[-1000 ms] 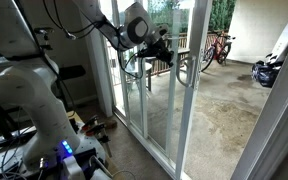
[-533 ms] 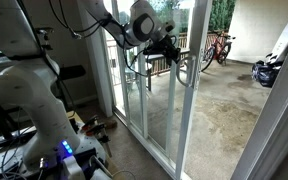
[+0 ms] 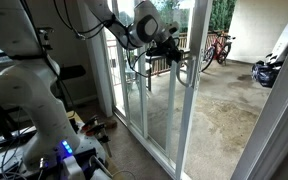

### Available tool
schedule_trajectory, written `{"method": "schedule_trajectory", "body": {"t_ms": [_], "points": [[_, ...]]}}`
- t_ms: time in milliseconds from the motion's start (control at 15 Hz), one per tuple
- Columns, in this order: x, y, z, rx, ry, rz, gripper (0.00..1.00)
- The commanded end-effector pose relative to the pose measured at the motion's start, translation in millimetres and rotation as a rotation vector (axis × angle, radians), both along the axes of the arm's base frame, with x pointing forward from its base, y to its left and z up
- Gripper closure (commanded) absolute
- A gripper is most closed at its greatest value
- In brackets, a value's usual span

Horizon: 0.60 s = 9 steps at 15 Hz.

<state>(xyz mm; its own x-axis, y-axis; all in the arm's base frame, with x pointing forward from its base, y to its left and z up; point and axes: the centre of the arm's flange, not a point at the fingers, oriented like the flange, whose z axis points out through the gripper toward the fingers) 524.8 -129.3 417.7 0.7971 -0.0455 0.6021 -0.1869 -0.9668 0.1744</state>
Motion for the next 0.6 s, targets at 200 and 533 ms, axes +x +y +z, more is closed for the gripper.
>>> {"method": "schedule_trajectory", "body": {"t_ms": [200, 533], "points": [[-3.9, 14.2, -36.4, -0.034, 0.062, 0.067, 0.95], [-3.4, 9.5, -41.2, -0.032, 0.074, 0.07, 0.95]]}}
